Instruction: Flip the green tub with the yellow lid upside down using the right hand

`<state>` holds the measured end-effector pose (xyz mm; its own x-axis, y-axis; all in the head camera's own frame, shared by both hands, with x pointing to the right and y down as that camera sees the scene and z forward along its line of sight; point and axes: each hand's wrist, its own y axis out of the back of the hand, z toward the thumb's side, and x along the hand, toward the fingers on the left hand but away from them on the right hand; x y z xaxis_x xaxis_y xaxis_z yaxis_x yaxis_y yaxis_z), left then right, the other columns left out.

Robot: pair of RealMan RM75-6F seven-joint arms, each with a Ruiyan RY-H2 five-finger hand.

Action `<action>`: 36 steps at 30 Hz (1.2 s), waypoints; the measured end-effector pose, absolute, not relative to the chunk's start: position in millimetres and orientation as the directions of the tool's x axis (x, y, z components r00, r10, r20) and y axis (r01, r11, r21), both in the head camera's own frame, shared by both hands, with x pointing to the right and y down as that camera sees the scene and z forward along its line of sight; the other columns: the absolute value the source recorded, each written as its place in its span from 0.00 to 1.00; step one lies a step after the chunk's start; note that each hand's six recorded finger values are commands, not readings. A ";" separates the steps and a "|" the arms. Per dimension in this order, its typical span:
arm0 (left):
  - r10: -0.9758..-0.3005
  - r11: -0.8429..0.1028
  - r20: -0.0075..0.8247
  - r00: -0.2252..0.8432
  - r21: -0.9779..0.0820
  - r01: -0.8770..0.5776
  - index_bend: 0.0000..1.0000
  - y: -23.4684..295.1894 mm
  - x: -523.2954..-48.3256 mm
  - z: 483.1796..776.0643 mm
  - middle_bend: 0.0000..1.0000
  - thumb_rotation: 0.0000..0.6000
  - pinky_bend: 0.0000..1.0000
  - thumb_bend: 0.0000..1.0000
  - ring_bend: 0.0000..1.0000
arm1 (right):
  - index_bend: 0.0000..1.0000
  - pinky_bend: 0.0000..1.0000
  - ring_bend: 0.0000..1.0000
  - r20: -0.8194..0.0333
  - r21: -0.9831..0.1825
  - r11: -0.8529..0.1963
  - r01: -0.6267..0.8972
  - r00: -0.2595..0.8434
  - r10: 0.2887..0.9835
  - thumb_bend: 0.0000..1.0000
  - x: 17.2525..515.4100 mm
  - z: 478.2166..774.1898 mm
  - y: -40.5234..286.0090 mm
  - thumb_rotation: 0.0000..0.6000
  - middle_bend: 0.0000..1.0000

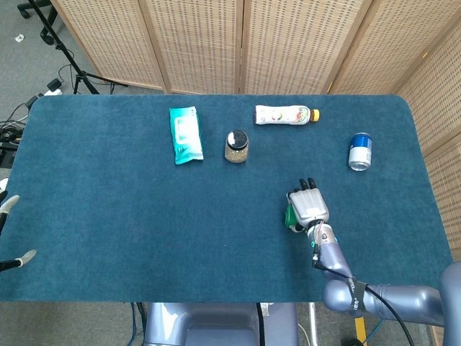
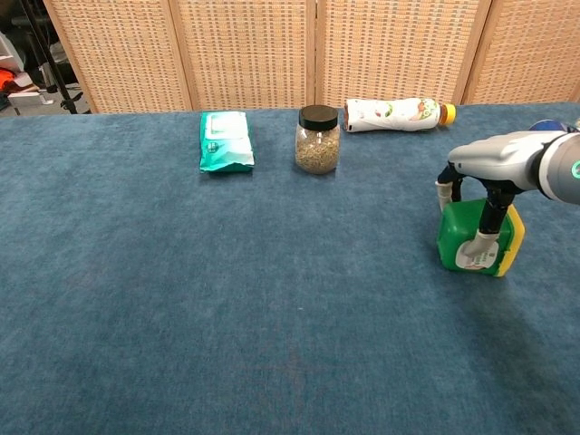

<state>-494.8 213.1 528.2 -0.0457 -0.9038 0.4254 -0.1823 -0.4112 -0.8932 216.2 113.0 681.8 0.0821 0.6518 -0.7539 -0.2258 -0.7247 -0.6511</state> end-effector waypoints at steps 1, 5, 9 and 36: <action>-0.904 -0.411 0.425 -0.046 -0.893 -0.182 0.00 213.1 -494.8 528.2 0.00 1.00 0.00 0.00 0.00 | 0.49 0.00 0.07 -0.752 -0.654 -0.722 -0.228 0.084 0.654 0.13 216.0 681.9 112.8 1.00 0.41; -0.904 -0.411 0.426 -0.046 -0.893 -0.182 0.00 213.1 -494.7 528.4 0.00 1.00 0.00 0.00 0.00 | 0.52 0.00 0.11 -0.744 -0.662 -0.712 -0.235 0.090 0.662 0.20 215.8 682.3 112.5 1.00 0.45; -0.903 -0.413 0.427 -0.045 -0.893 -0.179 0.00 213.1 -494.3 529.0 0.00 1.00 0.00 0.00 0.00 | 0.54 0.02 0.14 -0.733 -0.675 -0.699 -0.237 0.110 0.671 0.26 214.8 681.8 113.1 1.00 0.46; -0.890 -0.445 0.454 -0.038 -0.885 -0.135 0.00 214.7 -483.6 541.1 0.00 1.00 0.00 0.00 0.00 | 0.56 0.05 0.15 -0.446 -0.619 -0.592 0.517 0.389 0.806 0.60 263.2 663.6 92.0 1.00 0.48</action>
